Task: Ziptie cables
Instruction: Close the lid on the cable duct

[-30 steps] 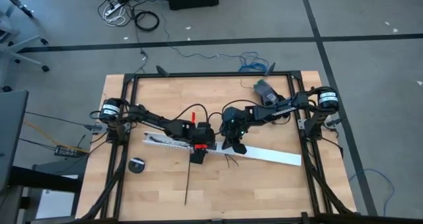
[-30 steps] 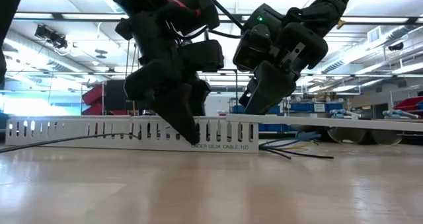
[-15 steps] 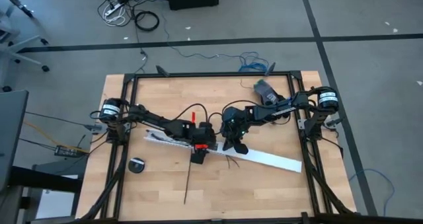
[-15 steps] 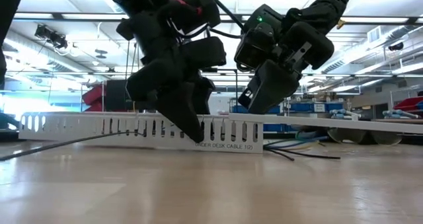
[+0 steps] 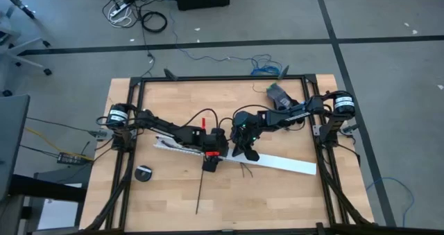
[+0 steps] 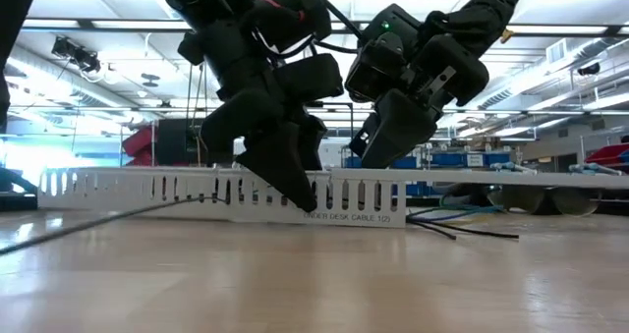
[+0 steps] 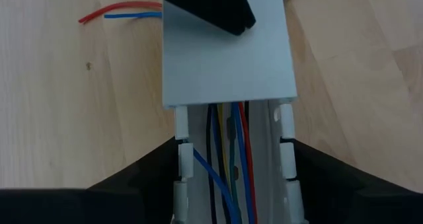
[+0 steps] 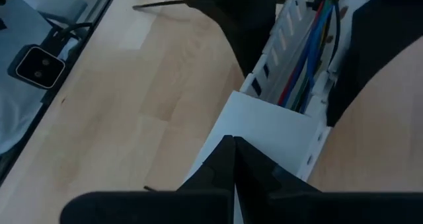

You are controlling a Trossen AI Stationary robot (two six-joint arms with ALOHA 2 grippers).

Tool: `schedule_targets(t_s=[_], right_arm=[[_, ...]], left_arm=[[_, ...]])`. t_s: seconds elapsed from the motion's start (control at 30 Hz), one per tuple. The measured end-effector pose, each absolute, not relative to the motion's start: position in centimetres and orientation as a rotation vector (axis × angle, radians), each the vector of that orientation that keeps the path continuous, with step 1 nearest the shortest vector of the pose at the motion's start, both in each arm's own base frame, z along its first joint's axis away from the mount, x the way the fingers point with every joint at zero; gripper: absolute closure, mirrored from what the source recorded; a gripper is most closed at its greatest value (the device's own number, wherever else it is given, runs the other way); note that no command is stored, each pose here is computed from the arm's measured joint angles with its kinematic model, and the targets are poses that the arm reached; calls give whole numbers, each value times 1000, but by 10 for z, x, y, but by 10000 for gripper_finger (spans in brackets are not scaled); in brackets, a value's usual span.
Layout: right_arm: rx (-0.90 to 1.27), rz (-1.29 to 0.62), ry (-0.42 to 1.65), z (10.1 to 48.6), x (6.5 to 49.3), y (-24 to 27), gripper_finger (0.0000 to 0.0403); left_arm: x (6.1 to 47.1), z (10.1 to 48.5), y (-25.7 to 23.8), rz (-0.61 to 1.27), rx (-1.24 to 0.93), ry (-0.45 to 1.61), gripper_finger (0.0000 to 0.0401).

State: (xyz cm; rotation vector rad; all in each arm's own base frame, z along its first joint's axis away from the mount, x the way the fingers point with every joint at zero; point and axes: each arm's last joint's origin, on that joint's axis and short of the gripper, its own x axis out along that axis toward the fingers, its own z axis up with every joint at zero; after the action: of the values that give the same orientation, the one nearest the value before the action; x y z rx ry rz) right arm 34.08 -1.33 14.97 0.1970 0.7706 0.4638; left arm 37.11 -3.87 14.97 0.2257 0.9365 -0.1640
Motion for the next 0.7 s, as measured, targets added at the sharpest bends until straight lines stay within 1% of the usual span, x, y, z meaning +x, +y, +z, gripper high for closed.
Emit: schedule_targets(t_s=[0.33,0.53,0.7], right_arm=[[225,490,786,137,352,-14,403],[220,499,798,141,359,-15,403],[198,473,830,142,360,-15,403]], left_arm=[[375,151,-40,-174,232,892,167],[374,150,-40,-156,228,902,166],[372,150,-38,-119,246,927,151]])
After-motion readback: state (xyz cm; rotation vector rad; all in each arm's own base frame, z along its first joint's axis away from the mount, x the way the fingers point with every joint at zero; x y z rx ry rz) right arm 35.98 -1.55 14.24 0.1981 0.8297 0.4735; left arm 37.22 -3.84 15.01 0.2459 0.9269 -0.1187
